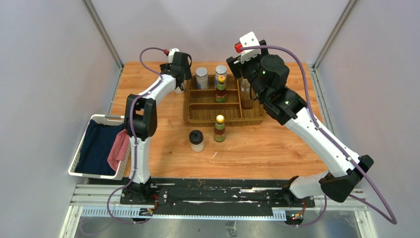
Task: Organize the condiment bottles
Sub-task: Pick up the bottle from the center of the board.
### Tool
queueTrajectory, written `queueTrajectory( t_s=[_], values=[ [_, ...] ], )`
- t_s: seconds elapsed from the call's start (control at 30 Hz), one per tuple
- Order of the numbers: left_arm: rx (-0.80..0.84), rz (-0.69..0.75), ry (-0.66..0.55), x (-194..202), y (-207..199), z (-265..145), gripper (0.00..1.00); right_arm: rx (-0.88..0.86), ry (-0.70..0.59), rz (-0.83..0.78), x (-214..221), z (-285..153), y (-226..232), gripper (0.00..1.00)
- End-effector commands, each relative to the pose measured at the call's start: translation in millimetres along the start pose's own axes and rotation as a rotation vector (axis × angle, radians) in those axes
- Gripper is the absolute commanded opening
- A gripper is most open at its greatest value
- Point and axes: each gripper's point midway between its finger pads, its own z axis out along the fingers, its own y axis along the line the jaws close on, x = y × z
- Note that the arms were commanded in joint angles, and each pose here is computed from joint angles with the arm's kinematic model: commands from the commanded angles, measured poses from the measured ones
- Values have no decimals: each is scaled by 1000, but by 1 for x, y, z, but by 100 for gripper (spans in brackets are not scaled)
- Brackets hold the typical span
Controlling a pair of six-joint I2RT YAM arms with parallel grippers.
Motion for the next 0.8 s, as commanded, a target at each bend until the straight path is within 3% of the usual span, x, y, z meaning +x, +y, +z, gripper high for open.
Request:
queueTrajectory(
  t_s=[0.0, 0.17, 0.33, 0.53, 0.77],
  values=[
    [5, -4, -4, 2, 0, 8, 92, 18, -17, 5, -3, 1, -5, 77],
    [10, -13, 1, 5, 1, 7, 70, 16, -20, 11, -3, -1, -5, 77],
    [-1, -22, 4, 5, 3, 4, 36, 15, -26, 22, -5, -4, -6, 77],
    [-15, -31, 13, 7, 7, 2, 1, 13, -28, 30, -5, -6, -7, 77],
    [-29, -49, -8, 2, 12, -4, 0, 5, -27, 32, -4, -5, -5, 77]
  ],
)
